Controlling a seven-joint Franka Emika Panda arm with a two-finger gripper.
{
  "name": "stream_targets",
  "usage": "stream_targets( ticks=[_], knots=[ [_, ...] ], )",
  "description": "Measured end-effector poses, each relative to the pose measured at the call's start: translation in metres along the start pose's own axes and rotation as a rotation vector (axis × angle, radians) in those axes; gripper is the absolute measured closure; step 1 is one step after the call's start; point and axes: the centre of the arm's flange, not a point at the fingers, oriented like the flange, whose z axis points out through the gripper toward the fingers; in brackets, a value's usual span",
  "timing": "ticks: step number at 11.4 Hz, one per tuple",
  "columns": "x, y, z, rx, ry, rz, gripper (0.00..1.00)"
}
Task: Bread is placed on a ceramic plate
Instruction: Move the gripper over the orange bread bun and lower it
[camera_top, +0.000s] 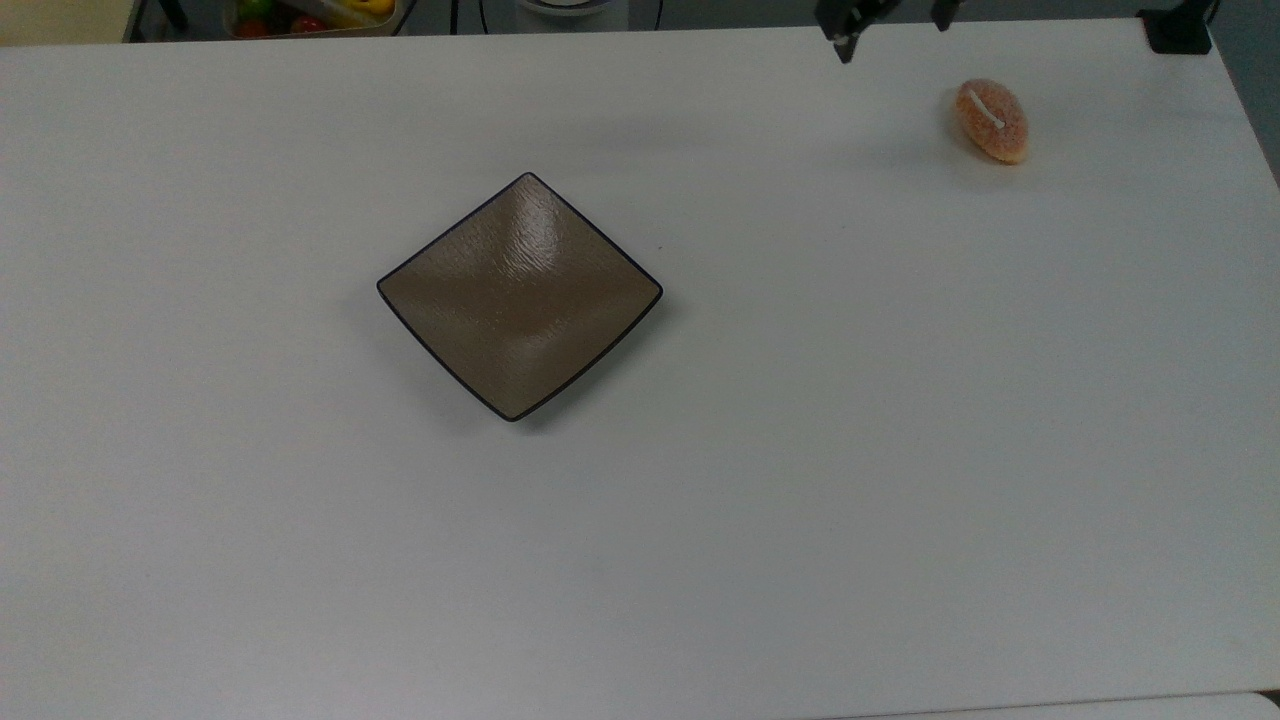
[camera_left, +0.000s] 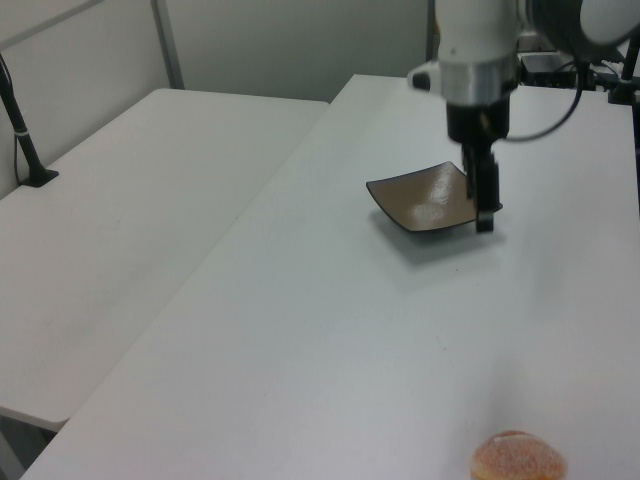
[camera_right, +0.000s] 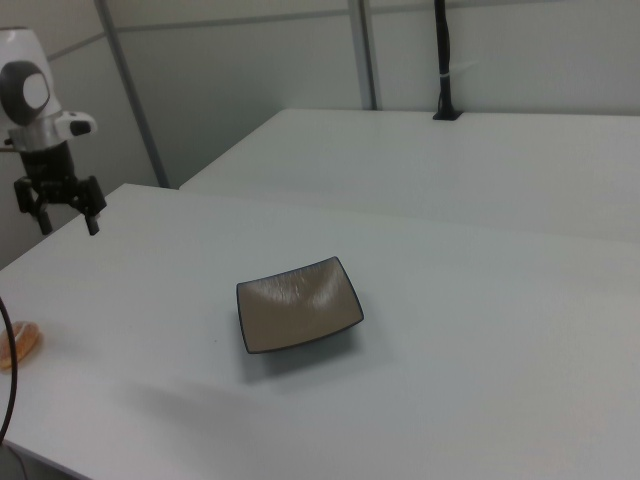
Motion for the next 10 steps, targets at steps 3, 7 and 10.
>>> stream_targets(
  ticks=[3,7,10],
  knots=[
    [0.004,-0.07,0.023,0.024,0.045,-0.065,0.0],
    [-0.004,-0.127,0.059,0.038,0.019,-0.148,0.0],
    [-0.016,-0.172,0.111,0.05,0.018,-0.214,0.0]
  ],
)
